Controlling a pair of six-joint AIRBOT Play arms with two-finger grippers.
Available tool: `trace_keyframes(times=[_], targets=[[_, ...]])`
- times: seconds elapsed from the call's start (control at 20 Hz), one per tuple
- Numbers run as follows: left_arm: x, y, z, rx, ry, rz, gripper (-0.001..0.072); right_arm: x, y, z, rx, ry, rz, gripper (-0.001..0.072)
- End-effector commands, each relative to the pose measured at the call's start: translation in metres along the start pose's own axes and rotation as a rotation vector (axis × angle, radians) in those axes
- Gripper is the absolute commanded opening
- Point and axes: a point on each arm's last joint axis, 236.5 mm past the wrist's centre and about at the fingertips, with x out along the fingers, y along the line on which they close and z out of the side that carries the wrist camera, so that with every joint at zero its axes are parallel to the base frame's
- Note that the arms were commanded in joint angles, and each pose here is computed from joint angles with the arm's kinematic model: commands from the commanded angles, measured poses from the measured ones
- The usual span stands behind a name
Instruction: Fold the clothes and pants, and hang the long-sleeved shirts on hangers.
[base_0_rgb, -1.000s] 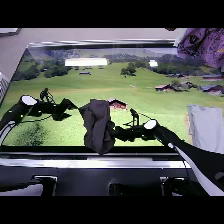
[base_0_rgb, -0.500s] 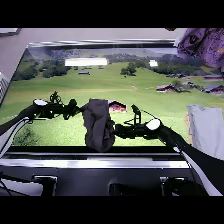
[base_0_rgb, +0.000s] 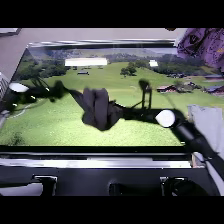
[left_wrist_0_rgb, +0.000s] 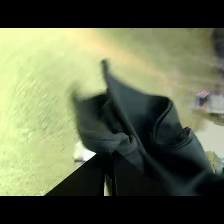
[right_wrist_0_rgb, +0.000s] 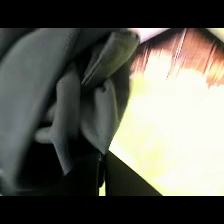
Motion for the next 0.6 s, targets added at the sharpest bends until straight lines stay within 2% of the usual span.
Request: trace_keyframes(times=[0.0,0.15,0.3,0.55], targets=[[-0.122,-0.081,0.049,0.254,-0.22,0.014,0.0009,-0.105,0.011,0.114,-0.229,-0.318,-0.197,0.0031],[-0.239,-0.154,0.046,0.373,-0.455,0.027,0.001,-0.209,0.058,0.174,-0.332,-0.559,-0.196,0.0031],[-0.331,-0.202,0.008,0.42,-0.658,0.023,0.001,-0.295,0.1,0.191,-0.345,-0.732,-0.119,0.0032],[-0.392,-0.241,-0.061,0.495,-0.766,-0.042,0.0011,-0.356,0.128,0.176,-0.338,-0.824,-0.018,0.0032]])
